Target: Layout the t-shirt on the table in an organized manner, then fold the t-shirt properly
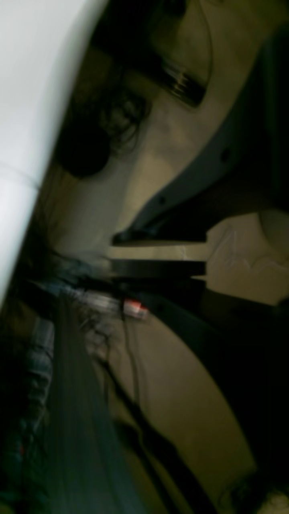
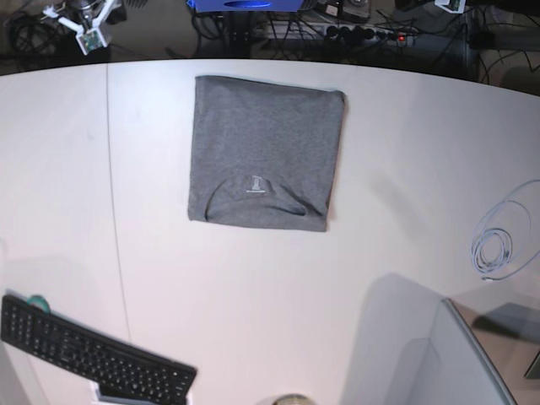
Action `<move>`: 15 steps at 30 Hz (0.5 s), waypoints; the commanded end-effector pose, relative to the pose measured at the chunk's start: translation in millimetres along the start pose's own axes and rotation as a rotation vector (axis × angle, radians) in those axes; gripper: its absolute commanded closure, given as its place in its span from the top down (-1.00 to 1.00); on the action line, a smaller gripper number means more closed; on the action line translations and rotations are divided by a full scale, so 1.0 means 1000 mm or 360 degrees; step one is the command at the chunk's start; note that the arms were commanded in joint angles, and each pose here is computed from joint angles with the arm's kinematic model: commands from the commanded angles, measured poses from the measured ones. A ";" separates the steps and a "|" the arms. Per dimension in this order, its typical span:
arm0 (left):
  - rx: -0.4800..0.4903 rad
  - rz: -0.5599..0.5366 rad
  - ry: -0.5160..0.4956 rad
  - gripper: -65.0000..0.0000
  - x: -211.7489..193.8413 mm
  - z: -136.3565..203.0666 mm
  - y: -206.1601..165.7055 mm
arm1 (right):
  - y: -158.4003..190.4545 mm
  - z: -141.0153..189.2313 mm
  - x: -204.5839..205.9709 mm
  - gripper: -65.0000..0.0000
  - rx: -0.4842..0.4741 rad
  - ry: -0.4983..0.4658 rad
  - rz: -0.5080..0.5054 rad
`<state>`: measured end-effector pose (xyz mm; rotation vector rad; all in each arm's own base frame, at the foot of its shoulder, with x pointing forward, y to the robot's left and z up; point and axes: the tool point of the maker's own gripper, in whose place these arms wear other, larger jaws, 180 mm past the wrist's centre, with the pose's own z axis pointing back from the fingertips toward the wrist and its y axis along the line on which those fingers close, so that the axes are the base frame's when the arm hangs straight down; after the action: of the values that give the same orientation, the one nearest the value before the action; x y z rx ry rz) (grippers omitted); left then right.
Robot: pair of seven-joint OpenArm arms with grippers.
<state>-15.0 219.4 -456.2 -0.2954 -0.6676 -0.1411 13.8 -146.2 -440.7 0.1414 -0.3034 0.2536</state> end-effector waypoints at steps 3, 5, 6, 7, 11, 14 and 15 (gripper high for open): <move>-0.0059 0.0099 0.0116 -1.00 -0.042 0.005 -0.017 | 0.014 -0.007 -0.029 -0.85 0.0065 0.0118 0.0056; -0.0156 0.0092 0.0245 -1.00 -0.076 -0.001 -0.036 | 0.014 -0.024 -0.048 -0.85 0.0068 0.0216 0.0087; -0.0210 0.0089 0.0321 -1.00 -0.094 -0.002 -0.046 | 0.013 -0.031 -0.059 -0.85 0.0067 0.0272 0.0110; -0.0280 0.0091 0.0382 -1.00 -0.111 -0.004 -0.059 | 0.013 -0.039 -0.073 -0.85 0.0073 0.0335 0.0147; -0.0294 0.0100 0.0528 -1.00 -0.157 -0.019 -0.073 | 0.007 -0.069 -0.110 -0.85 0.0067 0.0535 0.0310; -0.0239 0.0157 0.0635 -1.00 -0.181 -0.037 -0.066 | -0.013 -0.100 -0.135 -0.85 -0.0031 0.0708 0.0401; -0.0232 0.0178 0.0690 -1.00 -0.188 -0.045 -0.067 | -0.022 -0.111 -0.146 -0.85 -0.0083 0.0773 0.0411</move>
<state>-144.6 150.8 -596.0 -0.4106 -0.2130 -0.1454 -80.0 -172.5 -594.7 0.0060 0.1409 0.5167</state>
